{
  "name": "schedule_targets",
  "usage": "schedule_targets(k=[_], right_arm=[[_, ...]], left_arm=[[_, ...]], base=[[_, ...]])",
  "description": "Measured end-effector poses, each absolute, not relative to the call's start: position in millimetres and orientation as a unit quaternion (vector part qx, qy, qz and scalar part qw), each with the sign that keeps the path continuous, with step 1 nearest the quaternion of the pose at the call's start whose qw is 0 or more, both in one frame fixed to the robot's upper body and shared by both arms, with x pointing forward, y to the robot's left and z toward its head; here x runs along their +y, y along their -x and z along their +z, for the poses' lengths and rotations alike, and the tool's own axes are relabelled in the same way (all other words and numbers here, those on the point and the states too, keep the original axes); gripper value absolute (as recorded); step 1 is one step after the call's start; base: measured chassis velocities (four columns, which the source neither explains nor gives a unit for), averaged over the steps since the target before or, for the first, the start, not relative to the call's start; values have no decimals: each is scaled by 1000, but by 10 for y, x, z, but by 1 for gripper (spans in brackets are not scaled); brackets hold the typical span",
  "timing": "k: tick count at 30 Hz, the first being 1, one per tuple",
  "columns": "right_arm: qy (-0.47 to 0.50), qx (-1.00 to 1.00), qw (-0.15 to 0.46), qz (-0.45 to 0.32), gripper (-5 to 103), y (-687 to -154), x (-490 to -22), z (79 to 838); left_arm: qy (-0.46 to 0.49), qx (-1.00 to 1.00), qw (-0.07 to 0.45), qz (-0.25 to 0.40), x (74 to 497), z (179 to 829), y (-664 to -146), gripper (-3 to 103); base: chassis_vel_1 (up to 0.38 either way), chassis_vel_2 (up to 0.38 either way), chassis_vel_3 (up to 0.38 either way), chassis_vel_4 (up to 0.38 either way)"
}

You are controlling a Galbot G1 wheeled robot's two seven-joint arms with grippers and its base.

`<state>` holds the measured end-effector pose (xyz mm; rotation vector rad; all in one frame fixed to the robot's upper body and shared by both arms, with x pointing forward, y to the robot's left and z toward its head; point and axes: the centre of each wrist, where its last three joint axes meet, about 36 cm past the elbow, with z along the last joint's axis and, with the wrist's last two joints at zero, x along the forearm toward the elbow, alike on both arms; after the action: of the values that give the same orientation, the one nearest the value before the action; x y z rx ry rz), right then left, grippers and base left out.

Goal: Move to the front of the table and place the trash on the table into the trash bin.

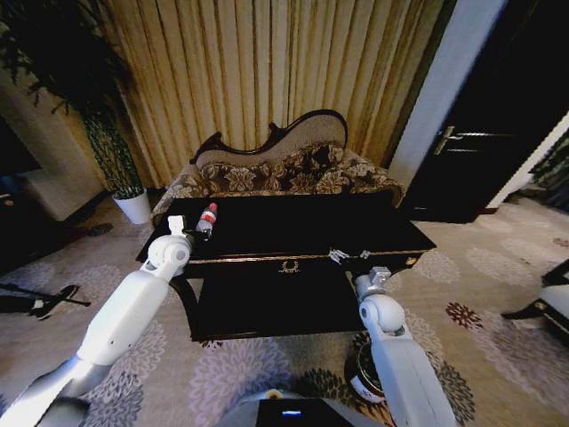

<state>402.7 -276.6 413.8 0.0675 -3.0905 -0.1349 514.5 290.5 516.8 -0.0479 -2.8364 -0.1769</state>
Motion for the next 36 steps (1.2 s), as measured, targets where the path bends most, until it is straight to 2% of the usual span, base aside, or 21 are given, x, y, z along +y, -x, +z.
schedule_targets(k=[2,4,7,9,11,13,17,22,25,31,36], right_arm=[[-32,-998,15,-50,100,-3953,-2733,4228],[-37,-998,11,-53,100,-3929,-2717,4260],[-66,-994,-6,-82,100,-3805,-2637,4471],[-75,-993,-9,-95,100,-3775,-2625,4535],[-117,-981,-8,-157,100,-3647,-2579,4794],[-134,-975,-6,-179,100,-3602,-2560,4881],[-240,-932,2,-274,100,-3328,-2431,5382],[-335,-880,33,-334,100,-3136,-2339,5674],[-358,-868,42,-342,100,-3093,-2305,5726],[-356,-875,52,-325,100,-3108,-2256,5687],[-337,-887,43,-312,100,-3228,-2272,5626]], left_arm=[[70,-989,79,-101,2960,5153,-5070,43],[83,-989,65,-105,2962,5165,-5047,43],[144,-983,0,-115,2990,5240,-4898,43],[154,-981,-13,-116,3005,5249,-4863,43],[183,-973,-49,-129,3093,5298,-4737,43],[191,-971,-59,-133,3119,5311,-4691,43],[234,-955,-100,-152,3236,5365,-4408,43],[269,-942,-114,-166,3224,5419,-4098,43],[283,-936,-125,-170,3157,5490,-3972,43],[301,-928,-139,-172,2967,5627,-3824,43],[313,-928,-129,-158,2790,5568,-3736,43]], base=[[0,0,0,0],[0,0,0,0],[0,0,0,0],[0,0,0,0],[0,0,0,0],[0,0,0,0],[0,0,0,0],[0,0,0,0],[0,0,0,0],[0,0,0,0],[0,0,0,0]])
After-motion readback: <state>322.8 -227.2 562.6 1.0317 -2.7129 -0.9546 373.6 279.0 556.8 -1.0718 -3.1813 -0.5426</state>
